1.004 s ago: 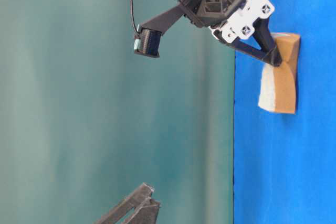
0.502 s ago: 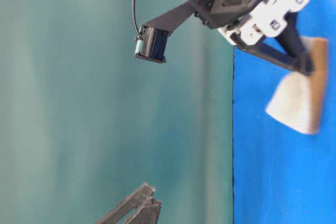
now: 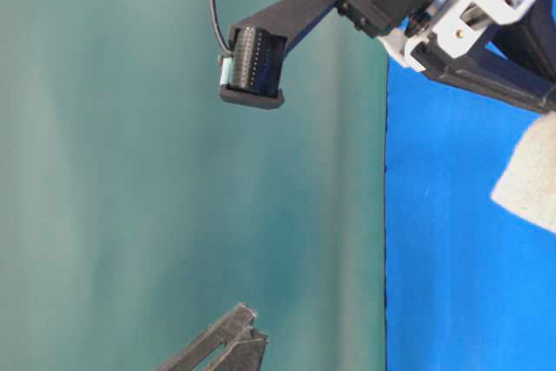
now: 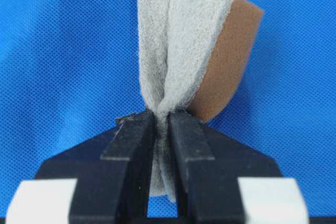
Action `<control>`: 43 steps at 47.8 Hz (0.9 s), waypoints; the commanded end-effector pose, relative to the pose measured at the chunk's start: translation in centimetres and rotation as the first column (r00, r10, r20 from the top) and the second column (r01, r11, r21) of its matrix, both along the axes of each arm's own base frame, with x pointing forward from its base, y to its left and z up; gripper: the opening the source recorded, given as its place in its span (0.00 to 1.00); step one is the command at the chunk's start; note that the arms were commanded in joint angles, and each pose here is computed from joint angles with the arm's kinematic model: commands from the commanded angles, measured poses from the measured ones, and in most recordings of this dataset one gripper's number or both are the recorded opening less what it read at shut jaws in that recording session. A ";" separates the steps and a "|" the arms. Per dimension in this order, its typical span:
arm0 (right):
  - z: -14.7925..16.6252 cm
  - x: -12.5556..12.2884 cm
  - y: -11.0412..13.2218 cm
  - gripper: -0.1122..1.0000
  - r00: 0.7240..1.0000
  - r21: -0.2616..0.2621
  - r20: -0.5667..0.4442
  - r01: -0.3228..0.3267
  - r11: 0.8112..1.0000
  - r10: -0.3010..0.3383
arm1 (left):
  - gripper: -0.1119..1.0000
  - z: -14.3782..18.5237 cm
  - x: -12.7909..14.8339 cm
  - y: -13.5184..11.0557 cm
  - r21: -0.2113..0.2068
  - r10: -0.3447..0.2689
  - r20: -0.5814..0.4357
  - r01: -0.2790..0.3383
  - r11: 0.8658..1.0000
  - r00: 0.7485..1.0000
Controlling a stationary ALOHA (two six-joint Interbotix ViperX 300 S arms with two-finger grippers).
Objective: Hand over the sponge with the left arm and wipe it with the right arm.
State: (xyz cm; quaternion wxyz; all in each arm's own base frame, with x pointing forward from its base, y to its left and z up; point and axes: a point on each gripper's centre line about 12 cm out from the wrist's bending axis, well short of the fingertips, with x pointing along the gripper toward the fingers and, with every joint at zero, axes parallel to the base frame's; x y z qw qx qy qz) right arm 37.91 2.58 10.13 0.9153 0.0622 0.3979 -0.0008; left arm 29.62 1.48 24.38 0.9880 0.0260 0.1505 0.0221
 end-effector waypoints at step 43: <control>1.3 -0.8 -12.1 0.24 0.974 -0.083 0.035 0.226 0.971 -0.223 | 0.90 0.7 0.4 0.0 0.009 -0.003 0.026 0.003 1.000 1.000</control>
